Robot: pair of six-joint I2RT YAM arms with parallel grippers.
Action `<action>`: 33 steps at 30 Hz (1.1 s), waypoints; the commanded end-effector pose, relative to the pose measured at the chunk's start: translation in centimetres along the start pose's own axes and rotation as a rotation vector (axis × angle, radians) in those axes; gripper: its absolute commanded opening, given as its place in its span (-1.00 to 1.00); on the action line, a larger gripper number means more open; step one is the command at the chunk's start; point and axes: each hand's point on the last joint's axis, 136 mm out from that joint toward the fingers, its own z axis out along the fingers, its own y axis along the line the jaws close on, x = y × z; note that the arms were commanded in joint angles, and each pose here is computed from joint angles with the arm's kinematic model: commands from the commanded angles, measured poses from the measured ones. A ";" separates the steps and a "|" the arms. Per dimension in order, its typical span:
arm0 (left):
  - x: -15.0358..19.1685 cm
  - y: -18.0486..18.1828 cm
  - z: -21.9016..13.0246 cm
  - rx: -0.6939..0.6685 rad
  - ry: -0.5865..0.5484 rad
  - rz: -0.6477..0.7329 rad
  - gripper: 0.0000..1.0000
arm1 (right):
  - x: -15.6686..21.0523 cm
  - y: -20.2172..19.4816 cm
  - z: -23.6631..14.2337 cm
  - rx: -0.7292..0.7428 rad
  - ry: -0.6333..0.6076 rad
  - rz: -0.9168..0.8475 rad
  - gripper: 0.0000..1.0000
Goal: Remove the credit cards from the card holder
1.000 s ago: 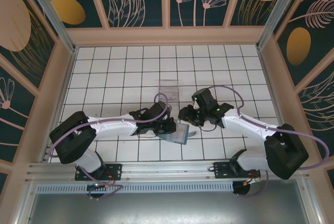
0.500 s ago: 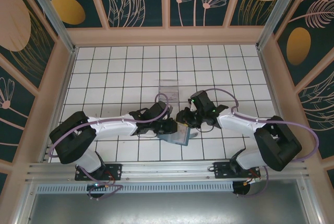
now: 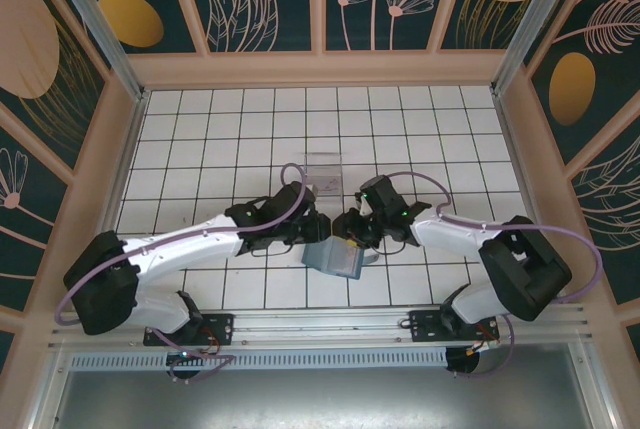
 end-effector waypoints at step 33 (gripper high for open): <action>-1.5 -0.3 -2.6 0.147 -0.058 -0.056 -0.32 | 0.2 4.9 2.2 0.047 0.026 -0.102 -0.15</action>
